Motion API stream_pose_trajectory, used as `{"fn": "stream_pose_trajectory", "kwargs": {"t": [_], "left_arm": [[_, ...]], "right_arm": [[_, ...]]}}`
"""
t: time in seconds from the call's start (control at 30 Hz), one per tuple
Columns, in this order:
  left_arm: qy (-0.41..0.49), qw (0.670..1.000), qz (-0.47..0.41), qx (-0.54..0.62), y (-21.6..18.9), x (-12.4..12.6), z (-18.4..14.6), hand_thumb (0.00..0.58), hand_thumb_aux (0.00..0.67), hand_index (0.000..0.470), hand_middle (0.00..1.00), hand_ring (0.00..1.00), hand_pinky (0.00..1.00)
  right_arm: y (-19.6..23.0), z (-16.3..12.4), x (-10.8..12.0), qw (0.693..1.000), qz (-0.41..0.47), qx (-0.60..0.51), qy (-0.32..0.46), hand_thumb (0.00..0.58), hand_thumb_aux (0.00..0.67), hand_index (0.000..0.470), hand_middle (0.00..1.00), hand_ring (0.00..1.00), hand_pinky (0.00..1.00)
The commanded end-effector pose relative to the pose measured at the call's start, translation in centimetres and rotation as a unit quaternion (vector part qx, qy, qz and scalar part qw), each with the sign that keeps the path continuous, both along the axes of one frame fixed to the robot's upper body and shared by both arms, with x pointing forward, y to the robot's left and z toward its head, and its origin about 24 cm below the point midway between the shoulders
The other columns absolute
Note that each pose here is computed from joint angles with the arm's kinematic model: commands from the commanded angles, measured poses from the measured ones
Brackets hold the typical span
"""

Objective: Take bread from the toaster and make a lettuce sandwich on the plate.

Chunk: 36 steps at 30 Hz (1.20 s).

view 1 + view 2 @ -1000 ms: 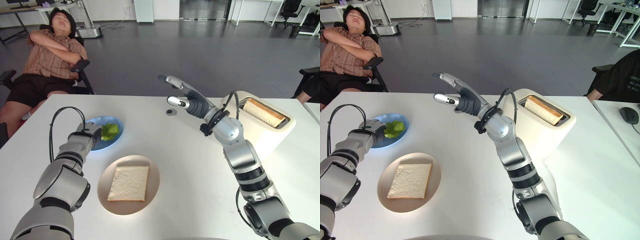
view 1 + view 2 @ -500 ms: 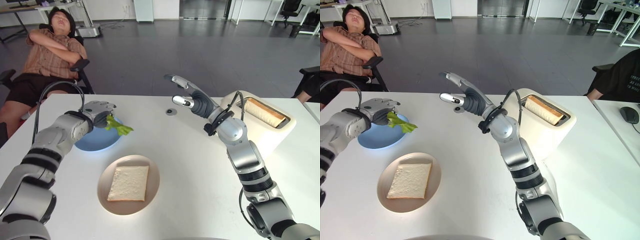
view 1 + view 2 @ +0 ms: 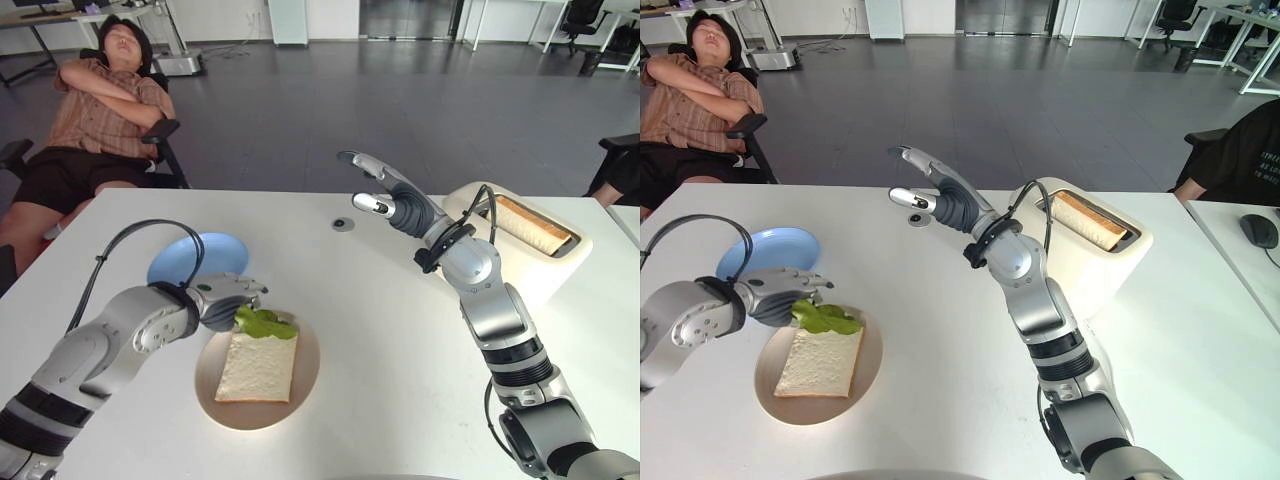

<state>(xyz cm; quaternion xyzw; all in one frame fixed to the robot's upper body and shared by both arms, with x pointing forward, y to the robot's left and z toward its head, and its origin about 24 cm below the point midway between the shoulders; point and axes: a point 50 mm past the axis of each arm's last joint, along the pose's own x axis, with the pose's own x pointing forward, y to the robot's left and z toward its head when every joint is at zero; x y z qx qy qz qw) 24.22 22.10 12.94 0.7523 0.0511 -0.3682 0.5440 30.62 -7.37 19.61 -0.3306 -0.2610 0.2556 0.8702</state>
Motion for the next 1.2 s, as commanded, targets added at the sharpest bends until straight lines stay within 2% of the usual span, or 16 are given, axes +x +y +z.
{"fn": "stream_pose_trajectory", "kwargs": {"t": [0.03,0.1,0.13,0.17,0.2,0.23,0.27,0.53,0.63,0.8,0.9,1.0,1.07,1.13,1.2], "left_arm": [[0.019,1.000,-0.001,0.015,0.0,-0.8,-0.3,0.580,0.670,0.470,0.00,0.00,0.00],[0.056,0.998,-0.008,0.040,0.0,-1.5,-1.3,0.580,0.670,0.470,0.00,0.00,0.00],[0.072,0.996,-0.010,0.049,0.1,-1.8,-1.7,0.566,0.568,0.398,0.00,0.00,0.00],[0.084,0.995,-0.013,0.058,0.2,-2.1,-2.0,0.568,0.573,0.402,0.00,0.00,0.00],[0.089,0.994,-0.015,0.063,0.2,-2.3,-2.0,0.538,0.489,0.343,0.00,0.00,0.00],[0.089,0.994,-0.018,0.065,0.1,-2.4,-2.0,0.319,0.221,0.155,0.00,0.00,0.00],[0.088,0.994,-0.022,0.068,0.0,-2.5,-1.9,0.000,0.000,0.000,0.00,0.00,0.00],[0.066,0.996,-0.041,0.048,-0.7,-2.2,-0.4,0.000,0.000,0.000,0.00,0.00,0.00],[0.057,0.997,-0.055,0.000,-1.6,-2.2,1.1,0.000,0.000,0.000,0.00,0.00,0.00],[-0.066,0.993,-0.039,-0.090,-1.9,-0.1,5.7,0.000,0.000,0.000,0.00,0.00,0.00],[-0.097,0.973,0.021,-0.207,-0.1,1.7,7.1,0.000,0.000,0.000,0.00,0.00,0.00],[-0.122,0.926,0.099,-0.344,2.6,3.3,6.9,0.000,0.000,0.000,0.00,0.00,0.00],[-0.132,0.884,0.128,-0.429,3.4,3.8,6.7,0.000,0.000,0.000,0.00,0.00,0.00],[-0.137,0.856,0.146,-0.476,3.8,3.6,6.4,0.000,0.000,0.000,0.00,0.00,0.00],[-0.137,0.847,0.155,-0.490,3.7,3.3,5.9,0.000,0.000,0.000,0.00,0.00,0.00]], "right_arm": [[-0.2,-0.1,0.2,1.000,-0.004,-0.002,0.005,0.000,0.000,0.000,0.00,0.00,0.00],[-0.3,0.0,0.2,1.000,-0.005,-0.003,0.005,0.000,0.000,0.000,0.00,0.00,0.00],[-0.3,0.0,0.2,1.000,-0.004,-0.003,0.005,0.000,0.000,0.000,0.00,0.00,0.00],[-0.2,-0.1,0.2,1.000,-0.004,-0.003,0.006,0.000,0.000,0.000,0.00,0.00,0.00],[-0.2,-0.1,0.1,1.000,-0.003,-0.004,0.006,0.000,0.000,0.000,0.00,0.00,0.00],[-0.2,-0.1,0.1,1.000,-0.003,-0.004,0.007,0.000,0.000,0.000,0.00,0.00,0.00],[-0.3,-0.1,0.1,1.000,-0.003,-0.004,0.007,0.000,0.000,0.000,0.00,0.00,0.00],[-0.3,-0.2,0.4,1.000,-0.008,-0.006,0.011,0.000,0.000,0.000,0.00,0.00,0.00],[-0.4,-0.3,0.4,1.000,-0.011,-0.007,0.012,0.000,0.000,0.000,0.00,0.00,0.00],[-1.8,0.9,0.7,0.999,-0.034,-0.004,-0.008,0.000,0.000,0.000,0.00,0.00,0.00],[-5.0,3.0,0.8,0.990,-0.106,-0.042,-0.080,0.000,0.000,0.000,0.00,0.00,0.00],[-9.3,3.9,0.7,0.951,-0.211,-0.159,-0.158,0.000,0.000,0.000,0.00,0.00,0.00],[-12.0,3.8,0.8,0.911,-0.273,-0.246,-0.186,0.000,0.000,0.000,0.00,0.00,0.00],[-14.0,3.4,1.1,0.875,-0.310,-0.316,-0.196,0.000,0.000,0.000,0.00,0.00,0.00],[-15.7,2.5,1.3,0.853,-0.329,-0.368,-0.171,0.000,0.000,0.000,0.00,0.00,0.00]]}}
